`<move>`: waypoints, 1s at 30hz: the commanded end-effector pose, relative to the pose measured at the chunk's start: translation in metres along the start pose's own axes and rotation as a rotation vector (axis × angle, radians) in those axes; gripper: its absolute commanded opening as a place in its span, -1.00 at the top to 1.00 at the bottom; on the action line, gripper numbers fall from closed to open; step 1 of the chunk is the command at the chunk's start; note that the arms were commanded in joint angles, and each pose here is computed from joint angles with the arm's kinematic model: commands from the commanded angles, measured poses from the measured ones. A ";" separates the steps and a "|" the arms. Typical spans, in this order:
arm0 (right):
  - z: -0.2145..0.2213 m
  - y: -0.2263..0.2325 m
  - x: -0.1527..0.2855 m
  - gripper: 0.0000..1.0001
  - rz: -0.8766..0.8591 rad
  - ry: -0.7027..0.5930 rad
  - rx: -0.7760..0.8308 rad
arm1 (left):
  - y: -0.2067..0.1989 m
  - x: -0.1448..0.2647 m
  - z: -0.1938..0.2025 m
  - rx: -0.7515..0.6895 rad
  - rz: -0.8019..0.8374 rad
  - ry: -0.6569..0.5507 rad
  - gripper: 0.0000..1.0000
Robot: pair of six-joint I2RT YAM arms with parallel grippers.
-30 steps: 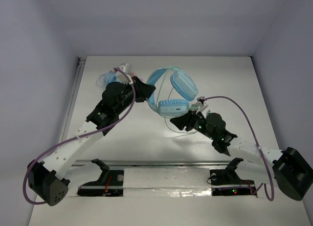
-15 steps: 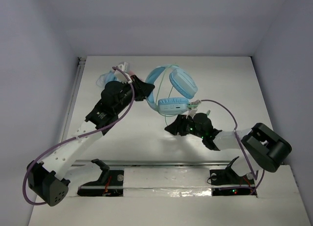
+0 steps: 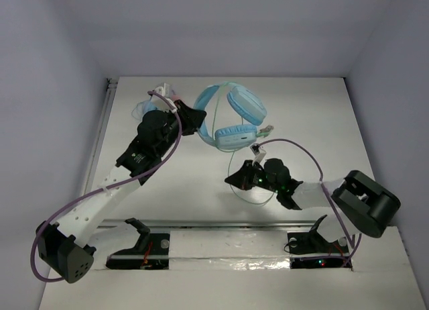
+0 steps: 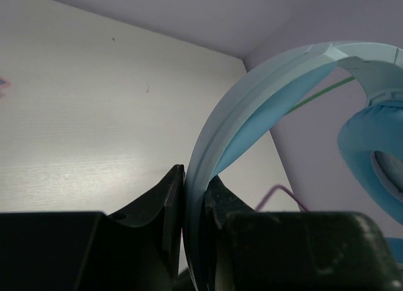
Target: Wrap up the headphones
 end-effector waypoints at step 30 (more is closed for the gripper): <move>-0.021 0.158 0.087 1.00 -0.017 0.339 0.331 | 0.110 -0.019 0.030 -0.070 -0.429 -0.322 1.00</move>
Point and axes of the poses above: each gripper's point midway between its finger pads, its own x axis back along the fingers, its own y axis along the line the jaws close on, z = x × y, the point moved 5 cm from there along x, back along the fingers, and after that the axes turned 14 degrees about x, right-handed, at the moved point
